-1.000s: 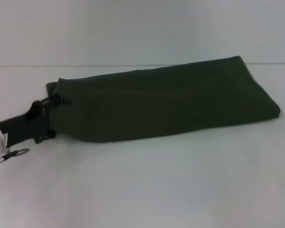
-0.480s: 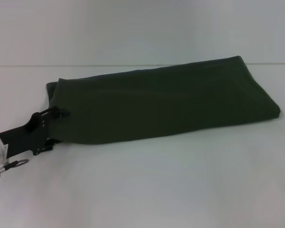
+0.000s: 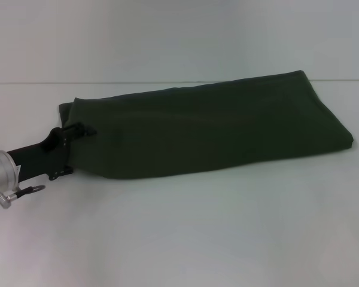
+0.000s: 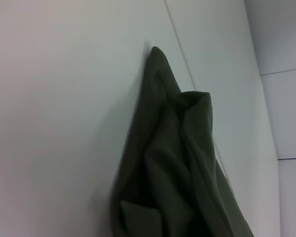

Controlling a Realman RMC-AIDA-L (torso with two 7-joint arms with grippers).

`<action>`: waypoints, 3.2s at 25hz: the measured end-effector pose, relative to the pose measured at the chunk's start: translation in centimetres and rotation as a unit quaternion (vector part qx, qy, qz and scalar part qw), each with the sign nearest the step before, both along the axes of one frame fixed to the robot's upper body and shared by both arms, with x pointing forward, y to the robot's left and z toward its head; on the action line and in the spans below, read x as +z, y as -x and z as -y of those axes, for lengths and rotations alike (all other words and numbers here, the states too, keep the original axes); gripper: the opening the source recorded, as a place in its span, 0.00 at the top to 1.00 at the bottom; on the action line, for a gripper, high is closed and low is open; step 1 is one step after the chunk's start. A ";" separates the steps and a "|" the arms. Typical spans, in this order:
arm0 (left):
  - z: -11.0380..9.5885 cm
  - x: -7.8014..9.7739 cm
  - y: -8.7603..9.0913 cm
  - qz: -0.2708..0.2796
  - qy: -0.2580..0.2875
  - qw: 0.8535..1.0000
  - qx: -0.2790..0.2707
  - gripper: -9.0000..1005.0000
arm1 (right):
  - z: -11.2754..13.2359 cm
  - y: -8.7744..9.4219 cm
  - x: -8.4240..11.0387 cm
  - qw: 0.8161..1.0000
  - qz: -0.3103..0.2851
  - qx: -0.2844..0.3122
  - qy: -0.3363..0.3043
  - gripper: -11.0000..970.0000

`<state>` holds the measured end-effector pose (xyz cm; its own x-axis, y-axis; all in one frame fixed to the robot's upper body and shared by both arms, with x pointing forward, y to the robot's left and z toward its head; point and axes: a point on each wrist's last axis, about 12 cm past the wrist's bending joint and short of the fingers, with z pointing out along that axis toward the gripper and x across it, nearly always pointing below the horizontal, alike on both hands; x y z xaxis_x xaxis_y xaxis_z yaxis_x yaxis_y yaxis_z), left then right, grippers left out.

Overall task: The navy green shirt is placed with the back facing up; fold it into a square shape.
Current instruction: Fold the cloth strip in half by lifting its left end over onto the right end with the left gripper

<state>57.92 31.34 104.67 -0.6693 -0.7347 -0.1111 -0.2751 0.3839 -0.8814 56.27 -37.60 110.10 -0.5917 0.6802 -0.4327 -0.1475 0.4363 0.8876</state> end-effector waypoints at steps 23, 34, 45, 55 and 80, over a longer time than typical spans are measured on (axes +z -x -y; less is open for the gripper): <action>-0.4 1.1 -0.7 0.026 -0.028 0.999 -0.020 0.89 | 0.2 0.3 -0.2 1.000 -0.002 -0.003 -0.005 0.11; -5.2 2.3 -1.1 0.027 -0.101 0.994 0.034 0.95 | 0.2 0.4 -0.4 1.000 -0.007 -0.006 -0.008 0.11; -7.5 2.7 -1.1 0.023 -0.149 0.987 0.064 0.95 | 0.1 0.3 -0.4 1.000 -0.008 -0.006 -0.007 0.11; -2.3 9.3 -4.0 0.142 -0.112 0.981 -0.075 0.95 | 0.0 0.2 -0.4 1.000 -0.008 -0.005 -0.007 0.11; 21.3 10.3 -7.8 0.230 -0.258 0.875 -0.340 0.92 | -0.6 0.1 -0.8 1.000 -0.017 -0.002 -0.010 0.11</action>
